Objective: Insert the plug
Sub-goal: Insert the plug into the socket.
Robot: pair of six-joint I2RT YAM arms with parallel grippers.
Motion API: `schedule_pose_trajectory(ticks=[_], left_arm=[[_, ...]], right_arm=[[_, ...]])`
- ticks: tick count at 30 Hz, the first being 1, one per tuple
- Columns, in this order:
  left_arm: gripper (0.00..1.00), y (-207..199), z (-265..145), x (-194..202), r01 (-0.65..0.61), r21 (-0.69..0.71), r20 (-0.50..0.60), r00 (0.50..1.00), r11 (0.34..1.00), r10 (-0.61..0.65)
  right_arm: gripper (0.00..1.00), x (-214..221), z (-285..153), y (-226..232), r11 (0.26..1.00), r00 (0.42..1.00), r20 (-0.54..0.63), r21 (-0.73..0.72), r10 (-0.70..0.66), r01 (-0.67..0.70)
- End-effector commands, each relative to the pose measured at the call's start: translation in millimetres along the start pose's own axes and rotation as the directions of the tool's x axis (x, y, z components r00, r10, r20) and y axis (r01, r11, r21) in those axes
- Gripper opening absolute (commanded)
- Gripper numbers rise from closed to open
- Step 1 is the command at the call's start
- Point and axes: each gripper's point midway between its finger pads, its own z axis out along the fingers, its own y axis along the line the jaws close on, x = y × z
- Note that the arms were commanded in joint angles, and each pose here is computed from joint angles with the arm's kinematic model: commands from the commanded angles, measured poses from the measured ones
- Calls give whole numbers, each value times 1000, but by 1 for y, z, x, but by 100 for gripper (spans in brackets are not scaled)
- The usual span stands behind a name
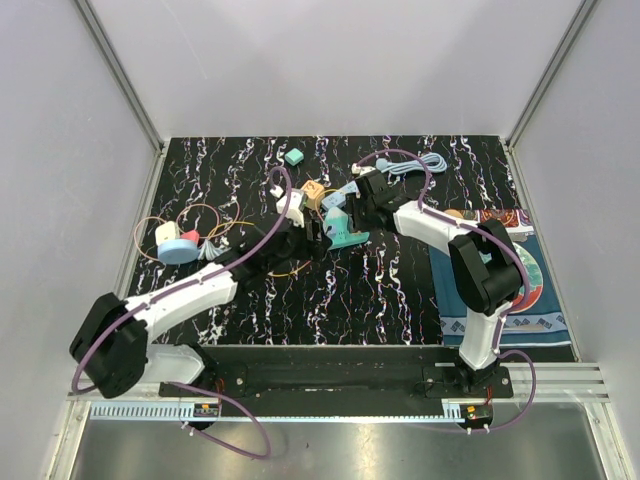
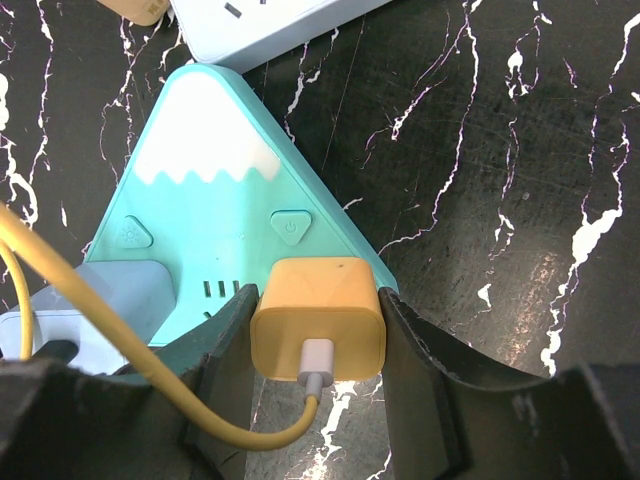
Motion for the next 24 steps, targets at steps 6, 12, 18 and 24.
schedule_pose_trajectory(ticks=[6,12,18,24], left_arm=[[83,0,-37,-36,15,-6,130,991,1000,-14],[88,3,-53,-41,9,-24,140,990,1000,-5],[89,12,-65,-39,0,-57,144,989,998,8],[89,11,-70,-36,2,-48,136,991,999,4]], right_arm=[[5,112,-21,0,999,940,-342,-30,6,-17],[43,75,-45,17,995,976,-217,-92,17,-37],[73,51,-70,27,988,994,-108,-144,30,-45],[75,45,-85,30,983,997,-56,-176,49,-58]])
